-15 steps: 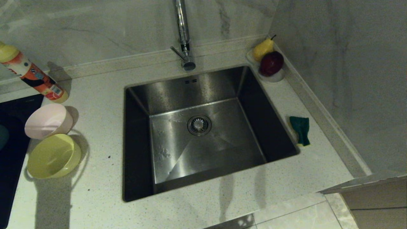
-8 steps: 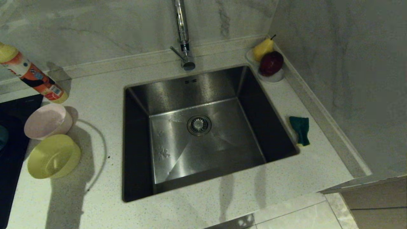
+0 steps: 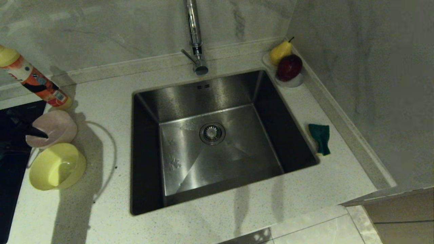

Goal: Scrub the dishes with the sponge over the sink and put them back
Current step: Place the bowl on the bowl

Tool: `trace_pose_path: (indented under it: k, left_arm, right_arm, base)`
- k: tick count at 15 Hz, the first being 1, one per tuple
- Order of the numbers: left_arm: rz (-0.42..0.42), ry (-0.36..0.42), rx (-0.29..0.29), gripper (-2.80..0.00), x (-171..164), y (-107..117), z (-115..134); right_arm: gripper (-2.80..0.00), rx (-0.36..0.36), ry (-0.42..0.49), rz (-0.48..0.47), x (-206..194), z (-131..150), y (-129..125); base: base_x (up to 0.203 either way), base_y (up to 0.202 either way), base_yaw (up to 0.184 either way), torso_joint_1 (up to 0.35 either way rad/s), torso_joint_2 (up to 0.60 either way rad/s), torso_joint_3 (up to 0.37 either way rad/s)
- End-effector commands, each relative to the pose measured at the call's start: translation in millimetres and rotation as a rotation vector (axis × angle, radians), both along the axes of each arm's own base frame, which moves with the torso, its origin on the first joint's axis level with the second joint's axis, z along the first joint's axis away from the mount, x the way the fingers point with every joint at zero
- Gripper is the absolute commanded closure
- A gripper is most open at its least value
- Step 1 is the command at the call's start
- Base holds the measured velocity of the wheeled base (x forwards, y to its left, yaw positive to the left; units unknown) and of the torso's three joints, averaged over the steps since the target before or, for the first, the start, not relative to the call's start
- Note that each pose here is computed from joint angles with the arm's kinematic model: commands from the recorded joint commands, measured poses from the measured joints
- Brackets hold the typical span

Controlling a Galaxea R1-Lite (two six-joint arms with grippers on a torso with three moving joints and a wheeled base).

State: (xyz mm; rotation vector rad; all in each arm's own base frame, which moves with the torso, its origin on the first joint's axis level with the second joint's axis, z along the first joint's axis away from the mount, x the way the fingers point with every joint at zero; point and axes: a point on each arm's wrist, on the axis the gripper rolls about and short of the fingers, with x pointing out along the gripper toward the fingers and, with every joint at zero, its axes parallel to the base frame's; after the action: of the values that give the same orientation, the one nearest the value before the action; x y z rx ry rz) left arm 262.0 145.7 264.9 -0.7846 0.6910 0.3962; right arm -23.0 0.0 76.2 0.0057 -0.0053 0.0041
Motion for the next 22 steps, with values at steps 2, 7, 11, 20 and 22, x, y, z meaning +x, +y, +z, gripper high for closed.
trace_pose_path:
  k: [2, 7, 11, 20, 22]
  left_arm:
    - [-0.031, 0.054, -0.053, -2.80, 38, 6, -29]
    - [0.008, -0.040, -0.046, -2.80, 49, 11, -5]
    - [0.017, -0.109, -0.015, -2.80, 36, 4, 21]
    - [0.162, -0.044, 0.014, -2.80, 40, 52, -2]
    - [0.163, -0.026, 0.004, -2.80, 49, 59, -11]
  right_arm:
    - [0.00, 0.000, -0.001, 0.001, 0, 0, 0]
    - [0.00, 0.000, -0.001, 0.001, 0, 0, 0]
    - [0.00, 0.000, -0.001, 0.001, 0, 0, 0]
    - [0.00, 0.000, -0.001, 0.001, 0, 0, 0]
    - [0.00, 0.000, -0.001, 0.001, 0, 0, 0]
  base:
    - [0.000, 0.000, 0.000, 0.000, 0.00, 0.000]
    - [0.000, 0.000, 0.000, 0.000, 0.00, 0.000]
    - [0.000, 0.000, 0.000, 0.000, 0.00, 0.000]
    - [0.000, 0.000, 0.000, 0.000, 0.00, 0.000]
    - [0.000, 0.000, 0.000, 0.000, 0.00, 0.000]
